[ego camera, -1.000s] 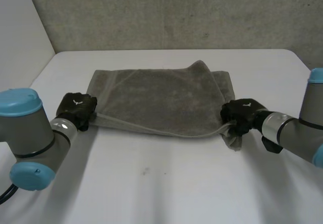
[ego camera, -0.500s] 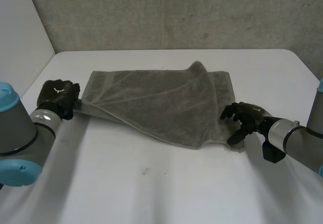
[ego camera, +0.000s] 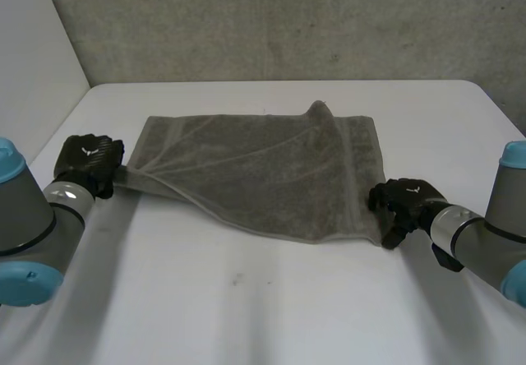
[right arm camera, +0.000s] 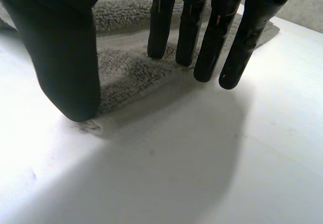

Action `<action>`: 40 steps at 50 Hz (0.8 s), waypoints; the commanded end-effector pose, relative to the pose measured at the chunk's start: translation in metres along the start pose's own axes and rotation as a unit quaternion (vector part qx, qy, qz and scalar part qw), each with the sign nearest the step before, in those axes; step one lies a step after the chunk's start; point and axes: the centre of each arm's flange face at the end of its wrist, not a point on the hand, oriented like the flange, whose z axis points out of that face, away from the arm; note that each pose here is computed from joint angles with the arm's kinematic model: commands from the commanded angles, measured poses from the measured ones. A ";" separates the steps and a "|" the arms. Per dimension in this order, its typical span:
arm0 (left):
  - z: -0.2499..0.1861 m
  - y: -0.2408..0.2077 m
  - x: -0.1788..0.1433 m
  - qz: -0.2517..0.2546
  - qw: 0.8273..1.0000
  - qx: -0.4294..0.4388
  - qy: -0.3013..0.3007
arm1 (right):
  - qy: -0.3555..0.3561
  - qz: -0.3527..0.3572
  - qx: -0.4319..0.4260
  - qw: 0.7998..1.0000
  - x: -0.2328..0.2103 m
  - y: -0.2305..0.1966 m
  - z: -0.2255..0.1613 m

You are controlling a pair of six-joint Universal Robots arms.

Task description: Fold the towel.

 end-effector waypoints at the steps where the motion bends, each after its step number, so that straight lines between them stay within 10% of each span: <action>1: 0.000 0.001 -0.001 0.000 1.000 -0.001 -0.001 | 0.000 0.000 -0.002 1.000 0.000 0.003 0.004; 40: -0.003 0.004 0.004 0.001 1.000 -0.007 0.007 | 0.023 -0.054 0.052 0.997 0.013 -0.020 0.013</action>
